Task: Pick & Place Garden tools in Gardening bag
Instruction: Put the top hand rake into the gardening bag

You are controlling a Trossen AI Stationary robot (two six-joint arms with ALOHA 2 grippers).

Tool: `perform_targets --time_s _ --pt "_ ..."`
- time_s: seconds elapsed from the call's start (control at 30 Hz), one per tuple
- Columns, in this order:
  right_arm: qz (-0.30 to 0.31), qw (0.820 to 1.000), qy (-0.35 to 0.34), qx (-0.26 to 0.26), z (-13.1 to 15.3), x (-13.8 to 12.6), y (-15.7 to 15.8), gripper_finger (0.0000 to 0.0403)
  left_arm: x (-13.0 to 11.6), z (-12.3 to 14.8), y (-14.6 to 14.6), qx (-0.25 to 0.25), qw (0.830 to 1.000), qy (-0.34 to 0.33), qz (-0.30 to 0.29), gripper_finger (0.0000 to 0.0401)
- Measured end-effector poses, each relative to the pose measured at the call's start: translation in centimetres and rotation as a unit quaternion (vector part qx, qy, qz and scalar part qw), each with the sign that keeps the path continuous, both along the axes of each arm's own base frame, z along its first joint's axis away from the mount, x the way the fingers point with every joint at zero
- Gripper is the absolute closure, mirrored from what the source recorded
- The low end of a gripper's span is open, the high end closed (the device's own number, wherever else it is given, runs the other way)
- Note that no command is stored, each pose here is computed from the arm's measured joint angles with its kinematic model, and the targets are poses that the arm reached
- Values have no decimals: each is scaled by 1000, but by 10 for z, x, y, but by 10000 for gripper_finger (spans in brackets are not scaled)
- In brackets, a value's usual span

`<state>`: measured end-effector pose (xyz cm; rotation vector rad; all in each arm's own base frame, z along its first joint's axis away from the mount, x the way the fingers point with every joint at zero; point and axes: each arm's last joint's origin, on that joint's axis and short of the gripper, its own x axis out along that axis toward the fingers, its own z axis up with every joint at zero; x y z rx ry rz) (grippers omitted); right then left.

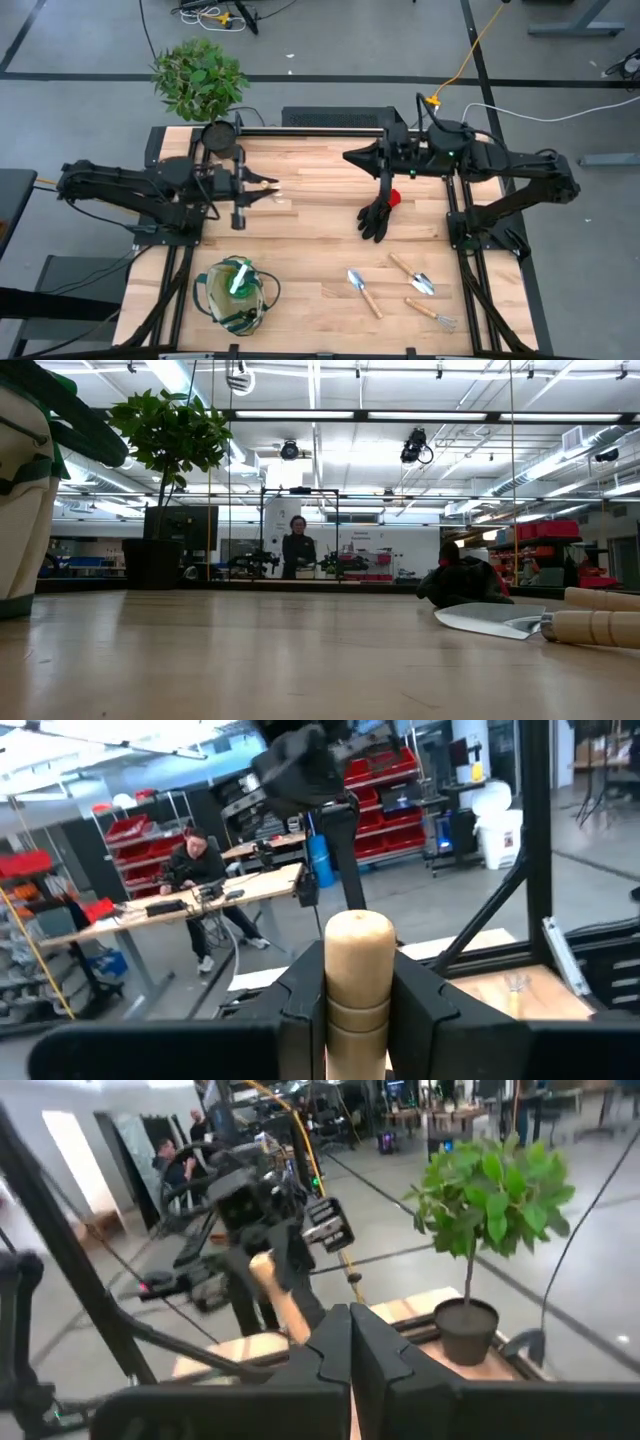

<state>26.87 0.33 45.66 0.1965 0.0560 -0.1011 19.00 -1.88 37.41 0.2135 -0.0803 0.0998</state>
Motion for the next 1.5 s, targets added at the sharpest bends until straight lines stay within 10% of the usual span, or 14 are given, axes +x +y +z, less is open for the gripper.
perform_targets --time_s 0.67,1.5 --pt "41 996 79 -19 -9 -24 49 403 -47 11 -4 -57 983 -5 -172 327" --pt "16 997 70 12 -8 -24 50 403 2 -30 -65 -52 908 140 -392 328"
